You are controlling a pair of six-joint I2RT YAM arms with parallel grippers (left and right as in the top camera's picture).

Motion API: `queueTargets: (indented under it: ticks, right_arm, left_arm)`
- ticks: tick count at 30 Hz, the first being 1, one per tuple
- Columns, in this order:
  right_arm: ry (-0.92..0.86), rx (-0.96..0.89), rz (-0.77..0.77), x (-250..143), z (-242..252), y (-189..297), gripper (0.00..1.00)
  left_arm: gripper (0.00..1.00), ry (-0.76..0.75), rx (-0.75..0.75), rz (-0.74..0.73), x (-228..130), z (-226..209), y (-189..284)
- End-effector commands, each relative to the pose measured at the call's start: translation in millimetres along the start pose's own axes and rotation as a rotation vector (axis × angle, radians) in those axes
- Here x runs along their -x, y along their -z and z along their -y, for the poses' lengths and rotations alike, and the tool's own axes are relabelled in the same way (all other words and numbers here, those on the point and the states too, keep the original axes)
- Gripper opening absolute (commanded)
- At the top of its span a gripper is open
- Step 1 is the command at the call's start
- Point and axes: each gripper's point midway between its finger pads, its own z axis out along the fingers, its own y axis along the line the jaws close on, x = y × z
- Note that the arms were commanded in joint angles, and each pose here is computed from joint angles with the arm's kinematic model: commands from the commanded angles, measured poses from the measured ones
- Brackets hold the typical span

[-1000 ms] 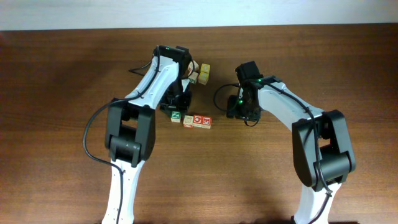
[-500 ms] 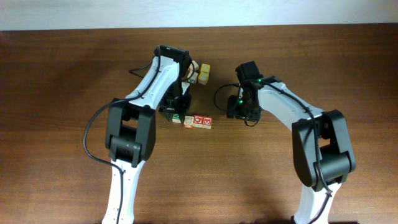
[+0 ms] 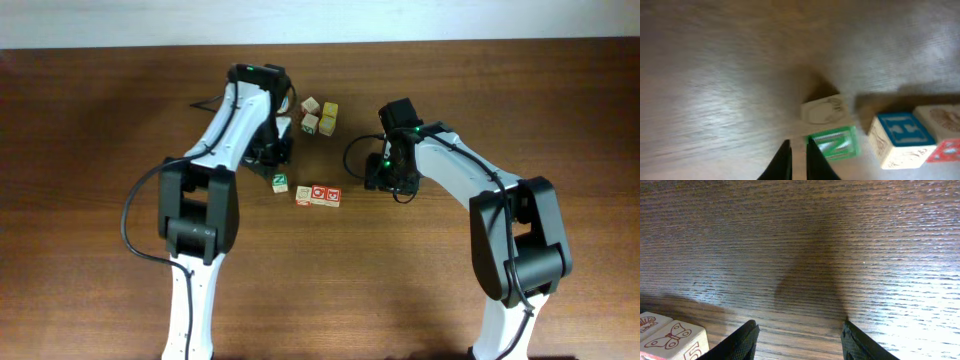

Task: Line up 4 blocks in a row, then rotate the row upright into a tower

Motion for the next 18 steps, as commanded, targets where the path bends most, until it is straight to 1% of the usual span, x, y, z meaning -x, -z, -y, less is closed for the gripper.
queueTargets:
  ticks: [1, 4, 9, 14, 18]
  right_arm:
    - [-0.001, -0.041, -0.046, -14.9, 10.5, -15.6, 0.55]
    - [-0.001, -0.041, -0.046, -14.9, 10.5, -15.6, 0.55]
    - [-0.001, -0.041, -0.046, -15.0, 10.5, -15.6, 0.55]
    - [-0.001, -0.041, -0.046, -15.0, 10.5, -15.6, 0.55]
    - [0.000, -0.041, -0.046, -15.0, 10.5, -15.6, 0.55]
  left_arm:
    - [0.07, 0.007, -0.010, 0.038, 12.4, 0.6, -1.0]
    - [0.05, -0.002, -0.032, 0.061, 17.9, 7.8, -0.8]
    - [0.05, -0.013, -0.031, 0.076, 21.3, 12.6, -0.8]
    - [0.03, -0.029, -0.033, 0.046, 13.2, 21.7, -2.1]
    - [0.05, -0.040, -0.029, 0.024, 7.1, 26.8, -2.7]
